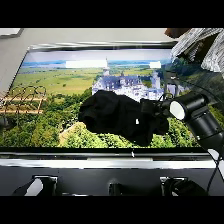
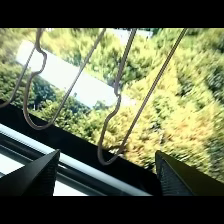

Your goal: Fold the clothes and pants, and hang the long-sleeved shirts on hangers.

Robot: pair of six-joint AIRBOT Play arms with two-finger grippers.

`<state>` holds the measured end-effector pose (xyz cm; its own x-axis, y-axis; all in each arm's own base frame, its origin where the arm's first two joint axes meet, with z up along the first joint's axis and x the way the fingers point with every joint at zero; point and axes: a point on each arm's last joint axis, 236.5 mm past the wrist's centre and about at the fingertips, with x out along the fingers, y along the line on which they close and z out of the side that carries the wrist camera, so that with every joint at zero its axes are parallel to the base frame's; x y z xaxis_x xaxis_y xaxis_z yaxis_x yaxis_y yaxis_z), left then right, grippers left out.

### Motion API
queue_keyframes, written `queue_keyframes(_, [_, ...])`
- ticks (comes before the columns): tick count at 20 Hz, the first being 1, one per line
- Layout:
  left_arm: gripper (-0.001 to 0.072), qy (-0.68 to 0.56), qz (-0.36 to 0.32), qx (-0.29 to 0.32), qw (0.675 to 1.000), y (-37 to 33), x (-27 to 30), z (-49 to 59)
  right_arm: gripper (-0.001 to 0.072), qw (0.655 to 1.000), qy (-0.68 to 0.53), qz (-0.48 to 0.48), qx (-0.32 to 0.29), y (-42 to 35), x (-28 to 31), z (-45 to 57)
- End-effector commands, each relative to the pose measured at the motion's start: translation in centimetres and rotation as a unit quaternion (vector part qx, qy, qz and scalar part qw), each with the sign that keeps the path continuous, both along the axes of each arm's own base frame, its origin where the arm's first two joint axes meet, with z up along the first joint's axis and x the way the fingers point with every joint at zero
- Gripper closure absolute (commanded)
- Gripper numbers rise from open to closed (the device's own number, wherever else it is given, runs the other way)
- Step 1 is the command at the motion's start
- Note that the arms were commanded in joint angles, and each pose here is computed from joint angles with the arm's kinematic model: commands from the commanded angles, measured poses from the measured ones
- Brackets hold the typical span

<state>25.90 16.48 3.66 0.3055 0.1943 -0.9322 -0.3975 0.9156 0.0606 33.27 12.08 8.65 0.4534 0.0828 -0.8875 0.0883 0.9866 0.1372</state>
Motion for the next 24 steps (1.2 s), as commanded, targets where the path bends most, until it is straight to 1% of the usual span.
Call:
queue_keyframes(1, [0.0041,0.008,-0.084,-0.021,0.996,-0.8,-1.0,-4.2,0.0687,1.0,0.011,0.0,-0.005,-0.2,-0.5,-0.3])
queue_keyframes(3, [0.0041,0.026,-0.129,-0.038,0.991,-1.9,-1.5,-6.4,0.0687,1.0,0.026,-0.002,-0.011,-0.5,-1.1,-0.6])
queue_keyframes(4, [0.0041,0.034,-0.141,-0.045,0.988,-2.2,-1.6,-7.3,0.0687,0.999,0.03,-0.002,-0.013,-0.6,-1.3,-0.7])
queue_keyframes(7, [0.0041,0.048,-0.147,-0.058,0.986,-1.9,-1.2,-9.4,0.0686,0.999,0.031,-0.003,-0.014,-0.6,-1.3,-0.7])
queue_keyframes(12, [0.0042,0.073,-0.18,-0.082,0.977,-2.5,-1.1,-12.1,0.0686,0.999,0.031,-0.003,-0.014,-0.6,-1.3,-0.7])
queue_keyframes(14, [0.0044,0.078,-0.2,-0.078,0.973,-2.5,-1.0,-12.6,0.0686,0.999,0.031,-0.003,-0.014,-0.6,-1.3,-0.7])
queue_keyframes(19, [0.0051,0.066,-0.196,-0.062,0.976,-1.7,0.0,-13.1,0.0686,0.999,0.029,-0.003,-0.016,-0.8,-1.2,-0.6])
queue_keyframes(20, [0.0066,0.067,-0.195,-0.062,0.977,-1.6,0.0,-13.3,0.0686,0.999,0.029,-0.003,-0.017,-0.8,-1.2,-0.6])
queue_keyframes(21, [0.0129,0.067,-0.195,-0.061,0.977,-1.5,0.1,-13.5,0.0686,0.999,0.028,-0.003,-0.017,-0.8,-1.2,-0.6])
queue_keyframes(24, [0.0258,0.07,-0.194,-0.064,0.976,-1.4,0.2,-14.1,0.0686,0.999,0.027,-0.004,-0.021,-1.0,-1.1,-0.6])
